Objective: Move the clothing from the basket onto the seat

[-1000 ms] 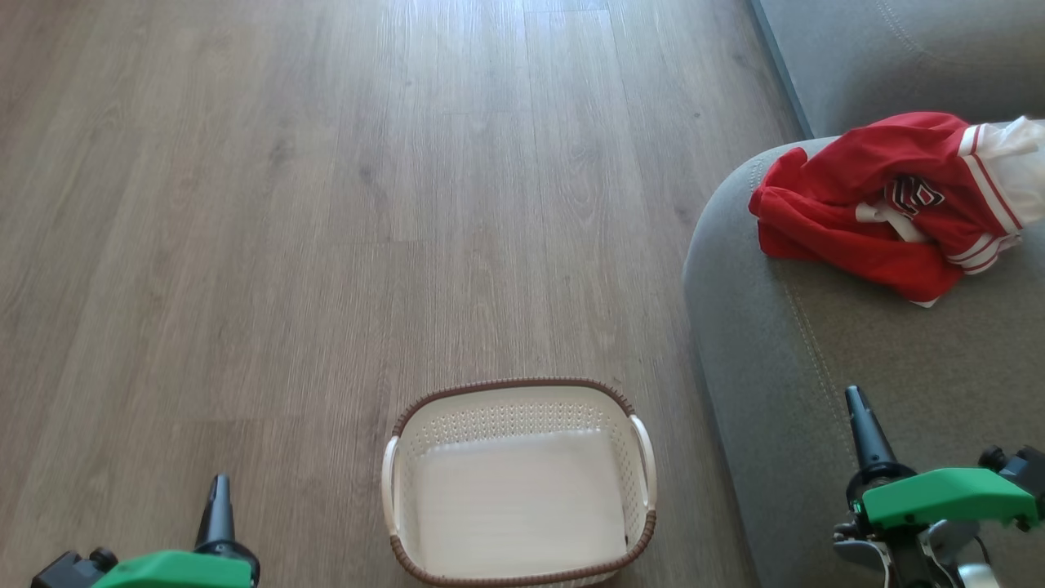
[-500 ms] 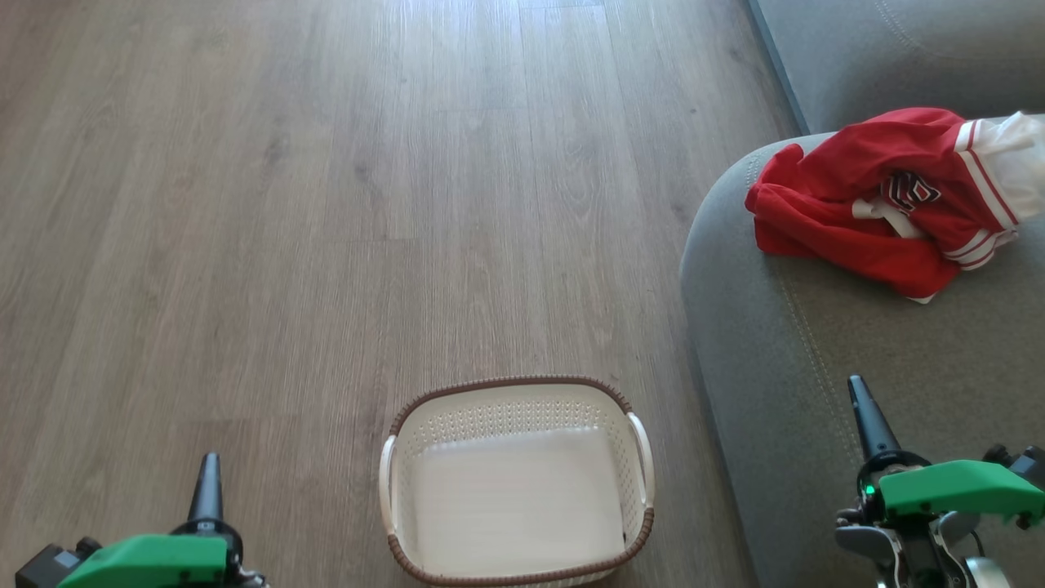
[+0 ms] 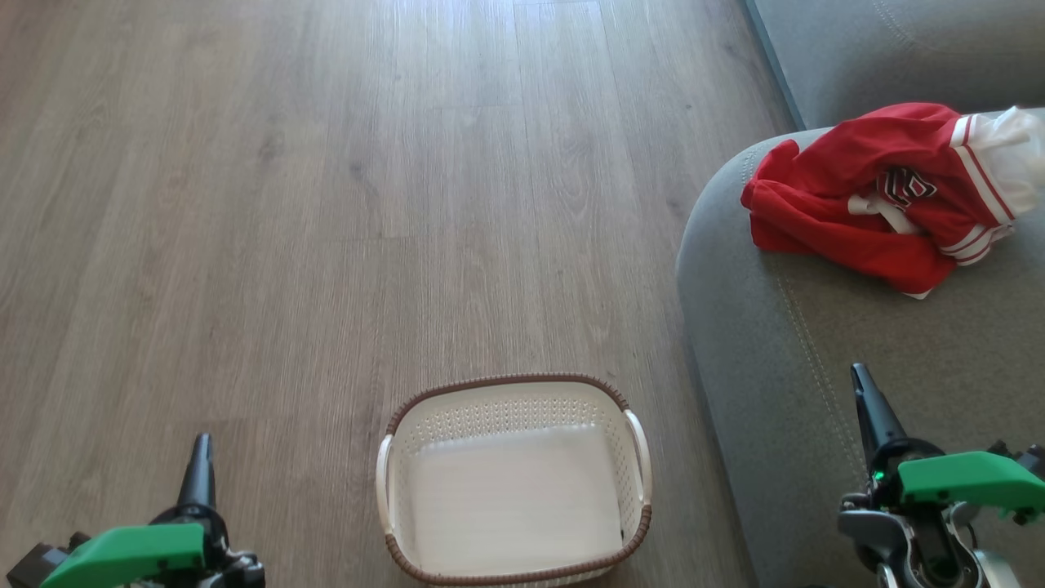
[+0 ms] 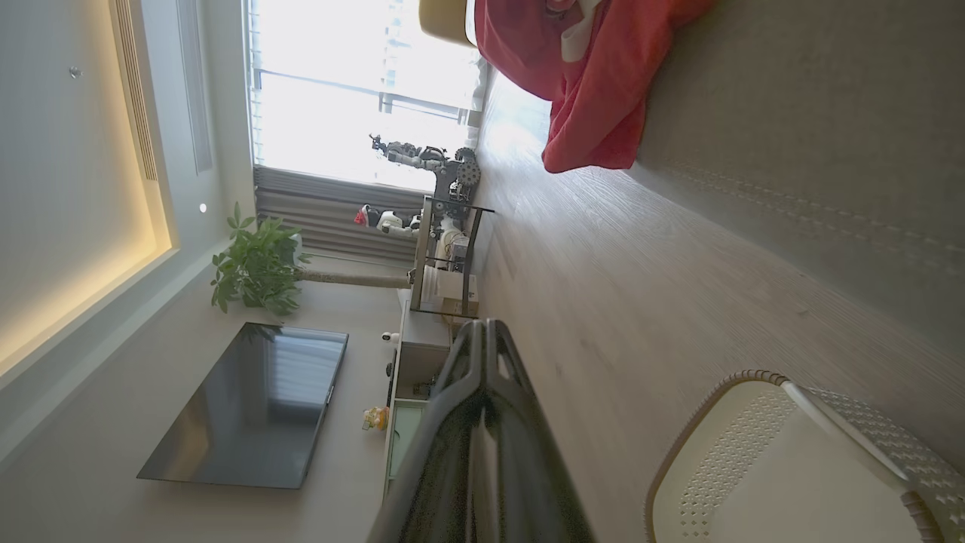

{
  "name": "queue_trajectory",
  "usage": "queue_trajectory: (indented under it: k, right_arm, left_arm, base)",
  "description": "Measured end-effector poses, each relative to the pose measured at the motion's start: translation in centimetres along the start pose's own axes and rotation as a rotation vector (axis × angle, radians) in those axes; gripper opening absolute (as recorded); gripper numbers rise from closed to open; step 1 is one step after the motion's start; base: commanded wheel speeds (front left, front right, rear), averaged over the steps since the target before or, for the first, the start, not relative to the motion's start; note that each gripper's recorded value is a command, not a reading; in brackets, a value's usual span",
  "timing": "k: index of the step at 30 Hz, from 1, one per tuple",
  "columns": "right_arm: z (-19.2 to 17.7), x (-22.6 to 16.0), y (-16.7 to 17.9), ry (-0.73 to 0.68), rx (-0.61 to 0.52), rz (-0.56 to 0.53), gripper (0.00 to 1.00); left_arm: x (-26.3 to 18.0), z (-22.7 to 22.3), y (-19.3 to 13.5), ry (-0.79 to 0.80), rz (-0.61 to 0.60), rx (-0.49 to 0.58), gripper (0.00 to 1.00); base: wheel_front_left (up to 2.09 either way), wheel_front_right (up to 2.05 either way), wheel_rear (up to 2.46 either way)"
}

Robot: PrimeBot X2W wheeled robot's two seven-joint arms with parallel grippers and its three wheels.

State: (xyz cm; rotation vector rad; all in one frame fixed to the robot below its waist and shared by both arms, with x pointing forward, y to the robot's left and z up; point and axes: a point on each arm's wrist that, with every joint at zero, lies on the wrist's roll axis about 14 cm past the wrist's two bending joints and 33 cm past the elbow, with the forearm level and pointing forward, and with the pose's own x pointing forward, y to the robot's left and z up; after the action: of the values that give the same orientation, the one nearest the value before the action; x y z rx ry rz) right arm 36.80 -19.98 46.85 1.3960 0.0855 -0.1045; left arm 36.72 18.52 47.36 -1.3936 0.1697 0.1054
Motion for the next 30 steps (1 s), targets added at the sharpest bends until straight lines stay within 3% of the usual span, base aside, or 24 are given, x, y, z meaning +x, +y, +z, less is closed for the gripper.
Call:
queue_trajectory:
  k: [17, 30]
  right_arm:
    - [0.8, 0.7, 1.2, -0.014, 0.186, 0.040, 0.00]
    - [0.8, 0.7, 1.2, -0.011, 0.186, 0.040, 0.00]
  left_arm:
    - [0.6, 0.4, -1.9, -0.002, -0.084, -0.175, 0.00]
    - [0.6, 0.6, -1.9, -0.008, -0.084, -0.179, 0.00]
  base:
    - [0.00, 0.00, 0.00]
    - [0.00, 0.00, 0.00]
